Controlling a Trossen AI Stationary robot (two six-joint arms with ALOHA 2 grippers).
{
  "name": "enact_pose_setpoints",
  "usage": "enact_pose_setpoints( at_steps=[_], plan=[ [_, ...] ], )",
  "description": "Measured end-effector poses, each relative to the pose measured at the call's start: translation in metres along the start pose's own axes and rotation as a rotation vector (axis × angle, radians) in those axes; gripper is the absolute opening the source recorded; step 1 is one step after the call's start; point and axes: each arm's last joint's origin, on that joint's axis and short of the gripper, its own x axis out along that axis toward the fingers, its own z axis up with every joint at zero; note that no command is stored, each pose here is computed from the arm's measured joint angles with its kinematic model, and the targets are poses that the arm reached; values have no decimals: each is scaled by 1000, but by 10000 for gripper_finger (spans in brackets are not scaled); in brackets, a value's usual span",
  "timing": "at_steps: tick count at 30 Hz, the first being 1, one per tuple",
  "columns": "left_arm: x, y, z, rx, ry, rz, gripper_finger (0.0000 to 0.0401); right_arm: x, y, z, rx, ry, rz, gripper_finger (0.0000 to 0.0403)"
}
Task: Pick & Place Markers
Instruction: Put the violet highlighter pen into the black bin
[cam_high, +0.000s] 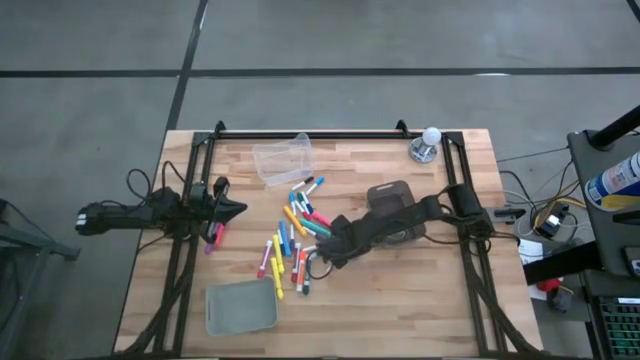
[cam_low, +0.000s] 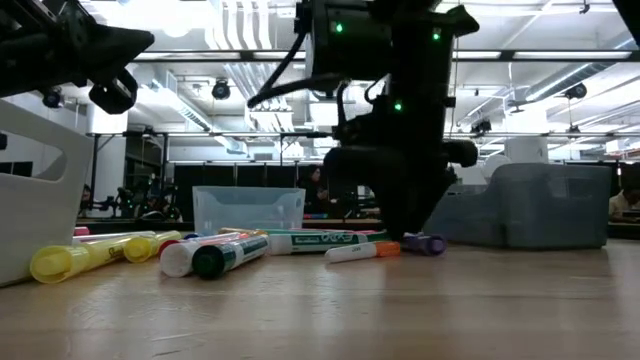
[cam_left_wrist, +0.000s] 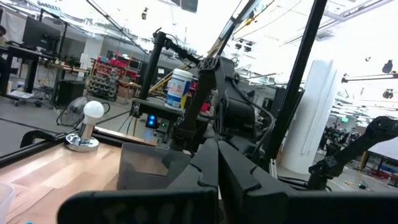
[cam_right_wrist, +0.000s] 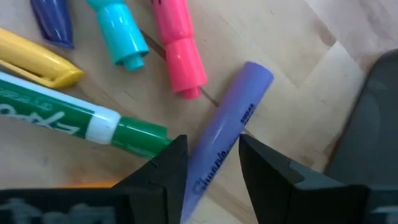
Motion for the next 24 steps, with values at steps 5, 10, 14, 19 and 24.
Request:
enact_pose_setpoints(
  at_steps=[5,10,14,19,24],
  plan=[
    [0,0,0,0,0,0,0,7,0,-3,3,4,4,140],
    [0,0,0,0,0,0,0,7,0,-2,-31,2,20,121],
    [0,0,0,0,0,0,0,6,2,-1,-61,-2,29,79],
    [0,0,0,0,1,-1,0,6,2,-1,-109,-32,16,49],
    [0,0,0,1,1,0,0,6,2,-1,-136,-49,4,49]
  ],
)
